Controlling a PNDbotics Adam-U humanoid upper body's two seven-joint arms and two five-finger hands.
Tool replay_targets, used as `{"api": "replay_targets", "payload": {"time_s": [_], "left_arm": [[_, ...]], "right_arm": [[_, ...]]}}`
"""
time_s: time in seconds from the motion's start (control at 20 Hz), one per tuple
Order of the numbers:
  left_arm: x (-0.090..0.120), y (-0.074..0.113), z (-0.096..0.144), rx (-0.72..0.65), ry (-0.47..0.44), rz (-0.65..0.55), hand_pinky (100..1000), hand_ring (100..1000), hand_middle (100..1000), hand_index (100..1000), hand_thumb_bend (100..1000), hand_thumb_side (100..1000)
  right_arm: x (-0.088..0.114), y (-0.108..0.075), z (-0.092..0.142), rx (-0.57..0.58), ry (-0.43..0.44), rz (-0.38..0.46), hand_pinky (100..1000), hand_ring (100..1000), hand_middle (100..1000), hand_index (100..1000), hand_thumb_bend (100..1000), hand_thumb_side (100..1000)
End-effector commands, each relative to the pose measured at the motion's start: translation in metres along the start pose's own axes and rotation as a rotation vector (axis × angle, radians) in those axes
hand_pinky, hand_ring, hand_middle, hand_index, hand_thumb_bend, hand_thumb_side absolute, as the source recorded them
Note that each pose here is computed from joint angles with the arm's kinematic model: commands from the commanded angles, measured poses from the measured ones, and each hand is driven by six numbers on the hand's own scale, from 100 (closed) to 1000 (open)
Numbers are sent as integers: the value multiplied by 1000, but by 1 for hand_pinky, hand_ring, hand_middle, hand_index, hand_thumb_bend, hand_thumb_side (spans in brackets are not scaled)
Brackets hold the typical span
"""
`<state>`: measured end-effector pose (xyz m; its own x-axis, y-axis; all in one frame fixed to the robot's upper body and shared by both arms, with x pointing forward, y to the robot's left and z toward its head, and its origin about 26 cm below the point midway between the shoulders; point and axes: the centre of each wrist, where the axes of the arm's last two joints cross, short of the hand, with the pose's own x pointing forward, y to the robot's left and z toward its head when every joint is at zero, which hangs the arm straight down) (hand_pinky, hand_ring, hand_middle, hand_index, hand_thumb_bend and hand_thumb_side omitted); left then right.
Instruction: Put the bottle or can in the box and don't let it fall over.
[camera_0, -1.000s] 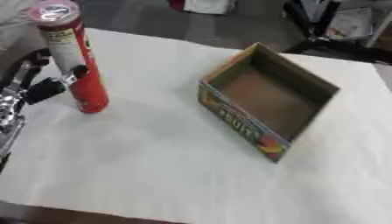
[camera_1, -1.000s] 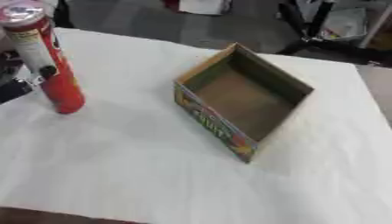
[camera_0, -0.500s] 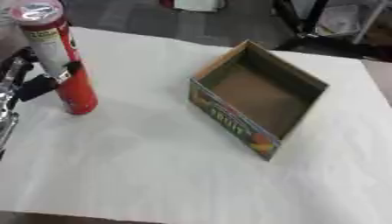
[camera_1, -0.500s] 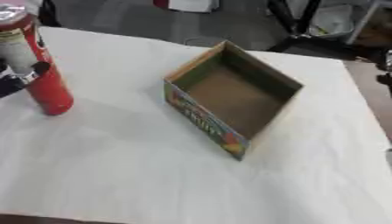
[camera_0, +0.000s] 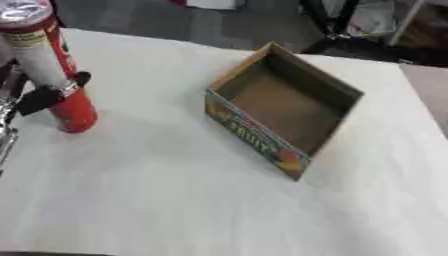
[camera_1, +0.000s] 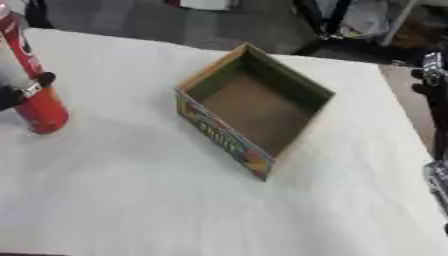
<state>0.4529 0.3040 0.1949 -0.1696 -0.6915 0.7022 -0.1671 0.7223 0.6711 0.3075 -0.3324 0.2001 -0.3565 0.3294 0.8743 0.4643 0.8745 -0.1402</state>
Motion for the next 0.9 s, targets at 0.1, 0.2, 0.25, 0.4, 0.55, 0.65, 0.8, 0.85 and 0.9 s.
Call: {"api": "replay_targets", "payload": {"time_s": [0.1,0.2,0.25,0.4,0.55,0.65,0.8,0.85,0.9], "left_arm": [[9,5,-6,37,-25,-31,969,922,879,874,664,524],[9,3,-6,30,-32,-41,967,921,877,849,641,489],[9,2,-6,25,-37,-47,963,919,875,841,643,472],[9,2,-6,18,-47,-54,957,910,863,800,612,401],[11,3,-5,38,-58,-42,931,886,825,728,543,362],[13,5,-4,71,-64,-29,913,869,799,678,510,327],[12,5,-3,119,-70,-15,891,844,773,616,455,278],[12,4,-3,130,-71,-11,889,841,773,622,459,280],[11,4,-2,138,-72,-8,887,838,770,616,456,275]], "right_arm": [[5,-3,-5,-3,-14,10,795,787,798,931,100,804],[5,-2,-5,-3,-13,10,795,787,796,930,100,805],[6,-2,-6,-1,-15,10,796,786,795,929,100,805],[9,-1,-7,3,-24,9,796,786,795,929,100,803],[10,0,-7,1,-23,9,796,784,793,927,100,808],[9,0,-7,-1,-19,7,796,783,792,926,100,810],[8,0,-7,-4,-17,6,796,782,790,925,100,811],[8,0,-6,-5,-16,6,796,782,790,925,100,811],[8,-1,-6,-7,-15,5,796,781,789,925,100,811]]}}
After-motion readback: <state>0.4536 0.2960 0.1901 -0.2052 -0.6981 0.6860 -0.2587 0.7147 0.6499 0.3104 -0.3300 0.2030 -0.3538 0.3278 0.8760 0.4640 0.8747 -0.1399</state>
